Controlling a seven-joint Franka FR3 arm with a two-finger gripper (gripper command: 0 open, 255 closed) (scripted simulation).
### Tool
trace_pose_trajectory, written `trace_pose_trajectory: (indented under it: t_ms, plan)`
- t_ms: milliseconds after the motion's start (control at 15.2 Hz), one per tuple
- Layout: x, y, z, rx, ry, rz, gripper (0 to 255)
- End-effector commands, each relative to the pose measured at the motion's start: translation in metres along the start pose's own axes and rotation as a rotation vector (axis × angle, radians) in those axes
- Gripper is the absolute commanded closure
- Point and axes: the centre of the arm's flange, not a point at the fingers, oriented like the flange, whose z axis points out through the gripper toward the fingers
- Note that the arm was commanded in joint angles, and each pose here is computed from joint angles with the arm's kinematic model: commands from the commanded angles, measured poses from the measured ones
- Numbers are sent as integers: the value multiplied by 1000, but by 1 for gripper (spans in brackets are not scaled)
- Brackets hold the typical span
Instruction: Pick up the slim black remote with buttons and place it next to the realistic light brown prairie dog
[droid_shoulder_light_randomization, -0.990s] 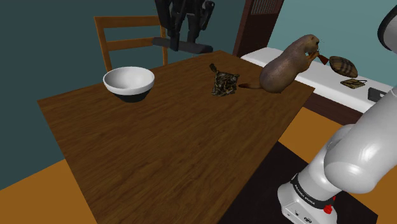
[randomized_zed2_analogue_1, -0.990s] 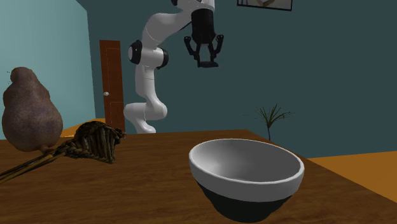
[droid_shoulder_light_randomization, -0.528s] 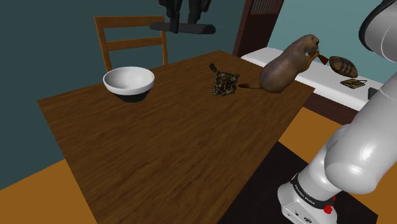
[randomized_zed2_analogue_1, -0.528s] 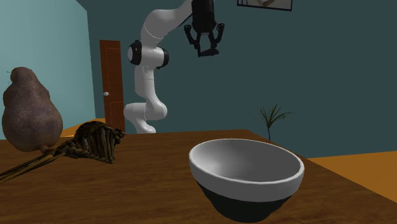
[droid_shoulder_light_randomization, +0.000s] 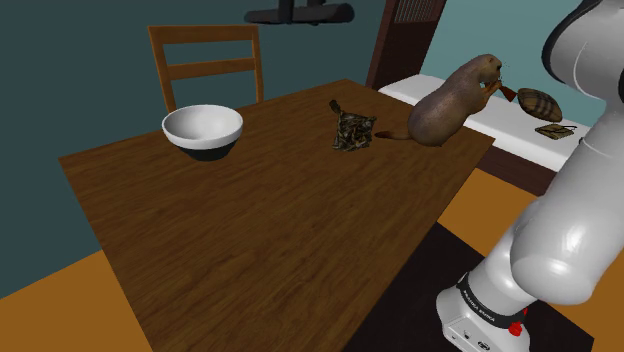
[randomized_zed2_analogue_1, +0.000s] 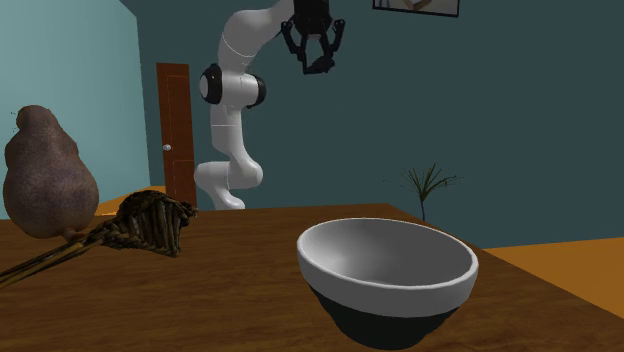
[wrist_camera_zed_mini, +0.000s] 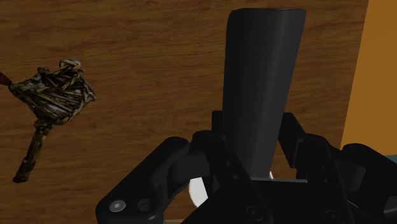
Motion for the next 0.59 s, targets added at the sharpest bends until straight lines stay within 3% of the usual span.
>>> trace_pose_trajectory:
  t_ms: [0, 528]
  plan:
    - [-2, 22, -4, 1, 0, -2, 255]
    - [-5, 127, -12, 1, 0, -2, 255]
